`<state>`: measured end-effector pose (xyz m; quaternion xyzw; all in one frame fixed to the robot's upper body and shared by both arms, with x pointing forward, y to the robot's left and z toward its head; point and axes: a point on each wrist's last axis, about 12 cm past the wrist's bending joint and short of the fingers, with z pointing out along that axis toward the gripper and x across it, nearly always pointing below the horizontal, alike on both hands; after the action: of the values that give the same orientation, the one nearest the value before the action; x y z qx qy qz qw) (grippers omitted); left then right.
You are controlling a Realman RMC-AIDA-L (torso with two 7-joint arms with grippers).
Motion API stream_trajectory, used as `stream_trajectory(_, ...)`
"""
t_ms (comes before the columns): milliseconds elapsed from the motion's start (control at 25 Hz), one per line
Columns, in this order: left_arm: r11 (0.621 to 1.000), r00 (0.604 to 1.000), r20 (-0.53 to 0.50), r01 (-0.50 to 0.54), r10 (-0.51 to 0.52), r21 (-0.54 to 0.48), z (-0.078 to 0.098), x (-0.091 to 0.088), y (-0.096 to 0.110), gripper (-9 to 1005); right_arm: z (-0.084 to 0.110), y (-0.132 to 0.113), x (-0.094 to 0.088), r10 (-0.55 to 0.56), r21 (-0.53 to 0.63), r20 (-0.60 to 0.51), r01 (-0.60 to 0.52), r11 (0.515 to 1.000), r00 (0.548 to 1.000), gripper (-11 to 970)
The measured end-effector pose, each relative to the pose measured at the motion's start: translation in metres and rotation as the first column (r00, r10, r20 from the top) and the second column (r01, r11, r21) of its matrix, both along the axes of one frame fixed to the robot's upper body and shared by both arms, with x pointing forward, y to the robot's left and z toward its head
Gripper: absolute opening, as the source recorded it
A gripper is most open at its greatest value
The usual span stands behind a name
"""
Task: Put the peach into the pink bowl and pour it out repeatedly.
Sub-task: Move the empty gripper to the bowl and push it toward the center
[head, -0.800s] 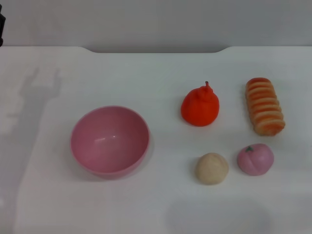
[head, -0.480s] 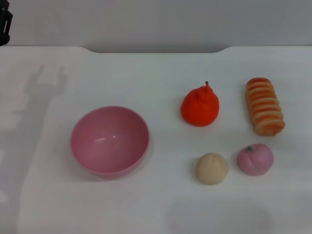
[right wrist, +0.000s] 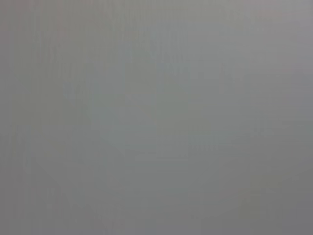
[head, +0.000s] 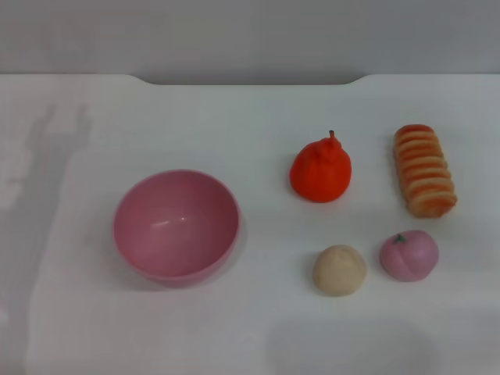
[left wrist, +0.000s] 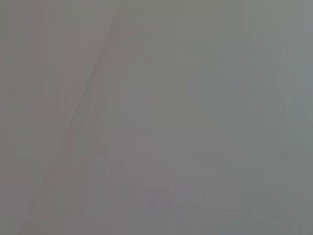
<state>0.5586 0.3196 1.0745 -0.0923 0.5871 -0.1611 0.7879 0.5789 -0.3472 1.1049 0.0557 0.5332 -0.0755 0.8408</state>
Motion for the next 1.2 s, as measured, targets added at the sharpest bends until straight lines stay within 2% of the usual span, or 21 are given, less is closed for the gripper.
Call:
stream_trajectory(80,0.999,1.000,0.010,0.017,-0.017,-0.051,0.004,0.003,0.001,574,-0.002,-0.001,-0.002,-0.004,0.003,-0.007,0.004,1.000,1.000,428)
stream_trajectory(200,0.985,0.994,0.051,0.099,-0.092,-0.140,0.018,0.011,0.001,574,-0.005,-0.002,-0.004,-0.011,0.006,-0.016,0.011,1.000,1.000,428)
stream_trajectory(320,0.946,0.967,0.092,0.250,-0.236,-0.204,0.038,0.022,-0.002,574,-0.007,-0.003,-0.006,-0.015,0.009,-0.021,0.015,1.000,1.000,427)
stream_trajectory(400,0.899,0.927,0.115,0.374,-0.356,-0.226,0.055,0.032,-0.006,574,-0.007,-0.003,-0.006,-0.016,0.009,-0.021,0.016,1.000,1.000,427)
stream_trajectory(480,0.841,0.871,0.126,0.492,-0.475,-0.226,0.075,0.041,-0.010,573,-0.007,-0.004,-0.007,-0.016,0.010,-0.022,0.017,1.000,1.000,427)
stream_trajectory(560,0.763,0.790,0.116,0.612,-0.602,-0.208,0.097,0.049,-0.017,573,-0.007,-0.004,-0.007,-0.017,0.010,-0.022,0.017,1.000,1.000,427)
stream_trajectory(600,0.736,0.759,0.109,0.650,-0.642,-0.192,0.106,0.052,-0.018,573,-0.007,-0.004,-0.007,-0.017,0.010,-0.022,0.018,1.000,1.000,427)
stream_trajectory(640,0.689,0.708,0.086,0.704,-0.701,-0.173,0.116,0.055,-0.022,573,-0.008,-0.005,-0.007,-0.019,0.010,-0.023,0.019,1.000,1.000,427)
stream_trajectory(760,0.552,0.553,-0.009,0.829,-0.833,-0.095,0.144,0.058,-0.032,573,-0.008,-0.007,-0.008,-0.028,0.013,-0.022,0.029,1.000,0.999,427)
stream_trajectory(800,0.494,0.490,-0.066,0.867,-0.869,-0.068,0.155,0.058,-0.035,573,-0.007,-0.008,-0.008,-0.033,0.014,-0.019,0.033,0.999,0.999,427)
stream_trajectory(840,0.458,0.450,-0.117,0.887,-0.885,-0.059,0.163,0.059,-0.035,572,-0.006,-0.009,-0.008,-0.037,0.015,-0.017,0.037,0.999,0.999,427)
stream_trajectory(880,0.441,0.427,-0.158,0.896,-0.890,-0.060,0.166,0.058,-0.035,572,-0.006,-0.010,-0.008,-0.040,0.016,-0.014,0.040,0.999,0.999,426)
stream_trajectory(920,0.418,0.394,-0.244,0.907,-0.886,-0.055,0.170,0.057,-0.035,571,-0.005,-0.010,-0.008,-0.041,0.016,-0.013,0.041,0.999,0.999,426)
stream_trajectory(1000,0.404,0.347,-0.411,0.913,-0.843,-0.060,0.174,0.056,-0.035,570,-0.004,-0.010,-0.007,-0.041,0.016,-0.009,0.041,0.999,0.999,426)
stream_trajectory(1080,0.421,0.314,-0.556,0.904,-0.769,-0.073,0.175,0.053,-0.033,571,-0.003,-0.010,-0.006,-0.040,0.014,-0.006,0.040,0.999,0.999,426)
stream_trajectory(1200,0.466,0.289,-0.694,0.882,-0.659,-0.076,0.173,0.048,-0.029,572,-0.002,-0.010,-0.004,-0.041,0.010,-0.003,0.041,0.999,0.999,426)
